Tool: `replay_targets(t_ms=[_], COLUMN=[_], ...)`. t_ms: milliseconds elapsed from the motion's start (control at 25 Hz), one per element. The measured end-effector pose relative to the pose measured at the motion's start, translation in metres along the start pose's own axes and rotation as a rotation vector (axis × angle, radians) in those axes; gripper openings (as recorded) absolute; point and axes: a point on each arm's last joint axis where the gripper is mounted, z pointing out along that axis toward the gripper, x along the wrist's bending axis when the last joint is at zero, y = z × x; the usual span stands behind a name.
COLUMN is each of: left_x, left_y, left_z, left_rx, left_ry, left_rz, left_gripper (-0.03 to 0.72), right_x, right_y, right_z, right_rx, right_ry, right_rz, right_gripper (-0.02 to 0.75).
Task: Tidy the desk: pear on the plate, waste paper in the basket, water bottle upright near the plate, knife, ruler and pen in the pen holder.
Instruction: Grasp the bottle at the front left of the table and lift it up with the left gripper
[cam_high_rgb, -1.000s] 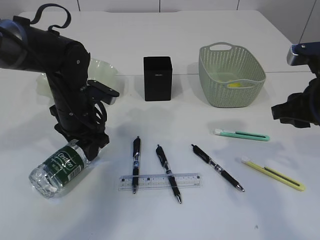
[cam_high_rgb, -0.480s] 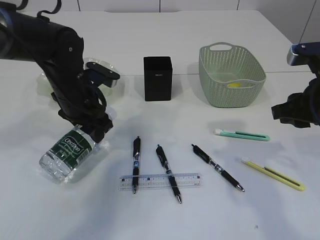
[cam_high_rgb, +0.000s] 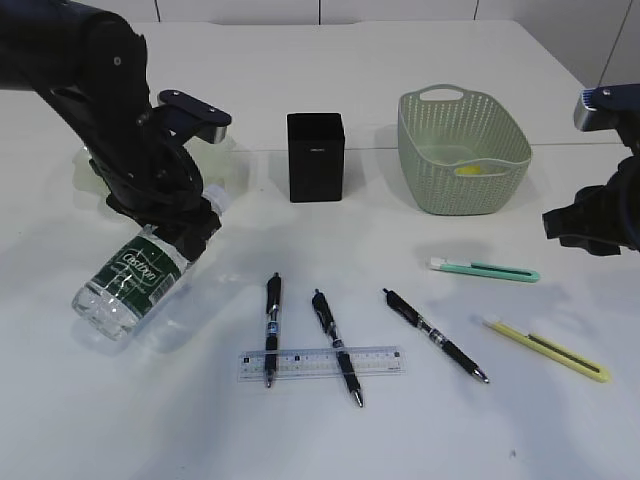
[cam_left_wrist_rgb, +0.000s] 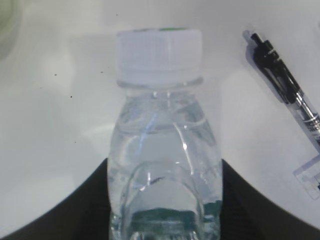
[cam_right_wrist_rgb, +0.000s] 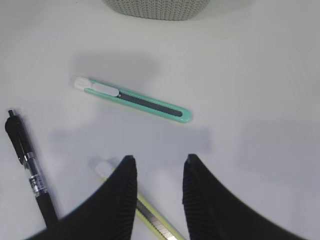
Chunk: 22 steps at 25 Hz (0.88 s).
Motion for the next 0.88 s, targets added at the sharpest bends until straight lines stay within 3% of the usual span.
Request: replay_targets(t_ms=[480, 880], left_x=[0.001, 0.004], left_y=[-0.002, 0.009], left_z=[-0.016, -0.058], left_rx=[-0.006, -0.225], left_ry=[0.002, 0.028], left_rz=[-0.004, -0.009], left_gripper=[0.377, 0.375], right_x=[0.000, 0.000], right_y=[0.000, 0.001], right_z=[0.000, 0.000], right_rx=[-0.005, -0.007], right_ry=[0.001, 0.004], right_rz=[0.000, 0.007], right_gripper=[0.239, 0.239])
